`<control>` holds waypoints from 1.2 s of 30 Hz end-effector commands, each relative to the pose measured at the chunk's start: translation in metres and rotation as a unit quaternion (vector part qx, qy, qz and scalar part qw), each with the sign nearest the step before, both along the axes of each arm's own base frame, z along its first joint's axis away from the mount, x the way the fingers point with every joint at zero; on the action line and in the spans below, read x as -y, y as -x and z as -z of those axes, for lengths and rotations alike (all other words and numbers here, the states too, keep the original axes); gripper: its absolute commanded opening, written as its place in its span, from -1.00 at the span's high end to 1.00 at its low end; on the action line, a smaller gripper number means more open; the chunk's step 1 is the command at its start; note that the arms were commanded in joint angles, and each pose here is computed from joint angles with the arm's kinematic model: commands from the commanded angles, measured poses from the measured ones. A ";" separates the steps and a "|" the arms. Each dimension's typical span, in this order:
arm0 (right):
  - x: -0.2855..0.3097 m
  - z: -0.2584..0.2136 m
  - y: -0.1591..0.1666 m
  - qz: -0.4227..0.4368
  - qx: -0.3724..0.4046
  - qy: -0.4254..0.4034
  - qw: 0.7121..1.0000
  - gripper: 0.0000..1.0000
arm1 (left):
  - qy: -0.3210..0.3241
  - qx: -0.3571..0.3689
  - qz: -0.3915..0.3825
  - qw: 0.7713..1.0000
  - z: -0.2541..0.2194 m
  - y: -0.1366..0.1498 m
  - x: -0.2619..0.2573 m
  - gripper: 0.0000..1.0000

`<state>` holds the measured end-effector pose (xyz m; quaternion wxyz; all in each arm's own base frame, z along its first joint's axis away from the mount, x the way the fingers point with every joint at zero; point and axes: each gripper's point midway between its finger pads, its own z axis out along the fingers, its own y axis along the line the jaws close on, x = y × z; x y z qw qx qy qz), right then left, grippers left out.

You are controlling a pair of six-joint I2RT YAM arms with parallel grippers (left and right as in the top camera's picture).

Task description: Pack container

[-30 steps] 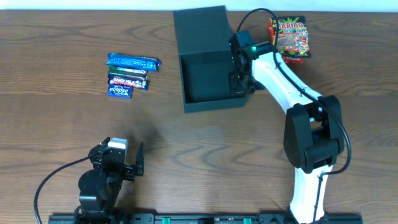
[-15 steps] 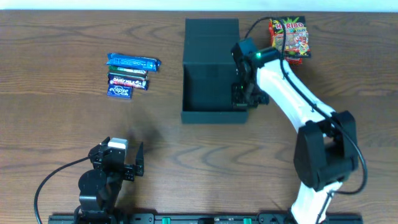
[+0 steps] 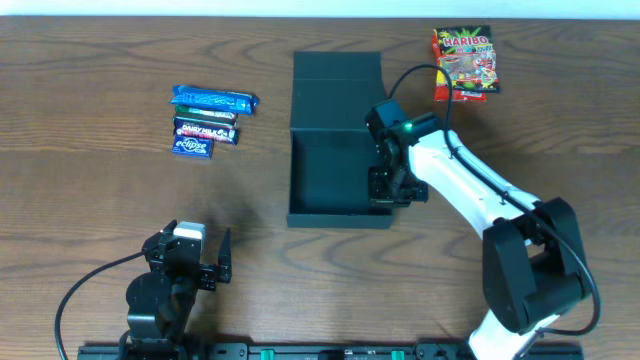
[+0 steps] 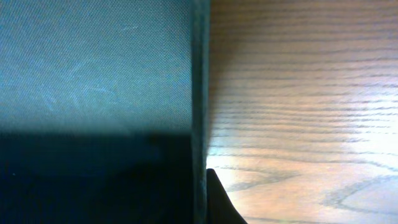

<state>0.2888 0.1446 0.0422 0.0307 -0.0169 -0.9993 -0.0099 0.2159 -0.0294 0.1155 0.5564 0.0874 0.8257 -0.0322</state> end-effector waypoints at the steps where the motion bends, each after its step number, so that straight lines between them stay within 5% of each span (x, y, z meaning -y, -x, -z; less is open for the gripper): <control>1: -0.012 -0.006 0.011 0.005 -0.002 -0.007 1.000 0.97 | 0.003 -0.008 0.002 1.000 0.008 0.000 0.001 -0.90; 17: -0.016 -0.004 0.016 -0.003 -0.002 0.006 1.000 0.95 | 0.003 -0.008 0.002 1.000 0.008 0.000 0.001 -0.90; 19: -0.019 -0.004 0.018 0.000 -0.006 -0.001 1.000 -0.13 | 0.003 -0.008 0.002 1.000 0.008 0.000 0.001 -0.90; 20: -0.020 -0.004 0.019 0.001 -0.008 -0.004 1.000 -0.46 | 0.003 -0.008 0.002 1.000 0.008 0.000 0.001 -0.90; 26: -0.021 -0.005 0.014 0.016 -0.001 -0.008 1.000 -0.65 | 0.003 -0.008 0.002 1.000 0.008 0.000 0.001 -0.91; 29: -0.023 -0.016 0.002 0.022 0.018 -0.019 0.999 -0.47 | 0.003 -0.008 0.002 1.000 0.008 0.000 0.001 -0.90; 32: -0.026 -0.031 -0.013 0.028 0.042 -0.032 0.998 0.40 | 0.003 -0.008 0.002 1.000 0.008 0.000 0.001 -0.90; 36: -0.025 -0.039 -0.021 0.045 0.052 -0.038 0.997 0.94 | 0.003 -0.008 0.002 1.000 0.008 0.000 0.001 -0.90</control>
